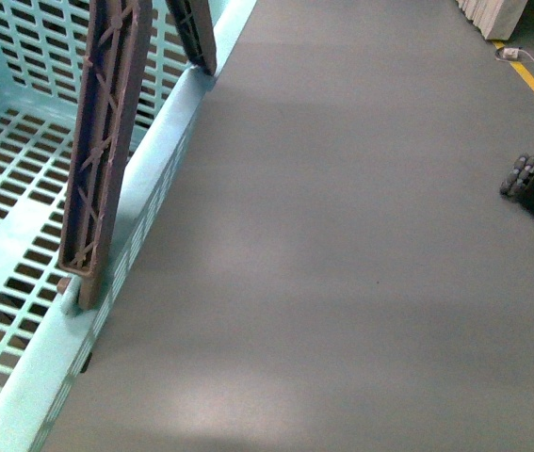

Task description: Pick mango and avocado into basket

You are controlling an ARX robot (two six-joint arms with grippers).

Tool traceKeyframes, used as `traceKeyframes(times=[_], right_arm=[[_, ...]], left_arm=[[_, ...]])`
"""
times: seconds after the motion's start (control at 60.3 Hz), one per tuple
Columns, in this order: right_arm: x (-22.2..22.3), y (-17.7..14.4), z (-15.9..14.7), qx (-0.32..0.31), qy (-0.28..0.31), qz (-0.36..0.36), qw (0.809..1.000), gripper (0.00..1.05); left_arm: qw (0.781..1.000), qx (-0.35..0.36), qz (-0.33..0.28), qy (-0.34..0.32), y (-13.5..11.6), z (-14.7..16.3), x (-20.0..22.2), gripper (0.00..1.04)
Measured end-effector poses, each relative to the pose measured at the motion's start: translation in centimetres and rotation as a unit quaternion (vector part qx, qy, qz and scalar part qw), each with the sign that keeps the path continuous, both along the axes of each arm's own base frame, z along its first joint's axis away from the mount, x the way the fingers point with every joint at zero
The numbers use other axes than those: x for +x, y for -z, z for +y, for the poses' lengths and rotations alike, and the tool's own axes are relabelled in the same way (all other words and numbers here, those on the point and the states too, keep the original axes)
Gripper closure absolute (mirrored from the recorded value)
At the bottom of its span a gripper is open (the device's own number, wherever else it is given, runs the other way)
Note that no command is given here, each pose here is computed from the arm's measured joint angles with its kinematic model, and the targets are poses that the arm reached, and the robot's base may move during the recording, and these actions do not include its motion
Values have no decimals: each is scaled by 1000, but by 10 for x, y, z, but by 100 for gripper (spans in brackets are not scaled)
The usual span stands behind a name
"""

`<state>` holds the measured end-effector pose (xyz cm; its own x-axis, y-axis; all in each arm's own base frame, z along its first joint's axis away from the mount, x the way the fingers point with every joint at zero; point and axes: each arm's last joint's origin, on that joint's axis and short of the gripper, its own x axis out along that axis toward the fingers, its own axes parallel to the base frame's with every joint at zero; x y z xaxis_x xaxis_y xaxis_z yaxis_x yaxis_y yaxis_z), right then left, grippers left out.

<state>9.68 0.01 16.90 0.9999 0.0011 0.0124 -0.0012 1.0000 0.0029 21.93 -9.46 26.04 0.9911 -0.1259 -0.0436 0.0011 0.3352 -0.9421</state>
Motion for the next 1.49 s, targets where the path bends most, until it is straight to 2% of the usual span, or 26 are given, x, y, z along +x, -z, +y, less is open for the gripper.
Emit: traceKeyframes(times=[1.492], right_arm=[[0,0,0,0,2,0,1000,9]], left_arm=[[1000,-3,1,2,0,-1,0,92]])
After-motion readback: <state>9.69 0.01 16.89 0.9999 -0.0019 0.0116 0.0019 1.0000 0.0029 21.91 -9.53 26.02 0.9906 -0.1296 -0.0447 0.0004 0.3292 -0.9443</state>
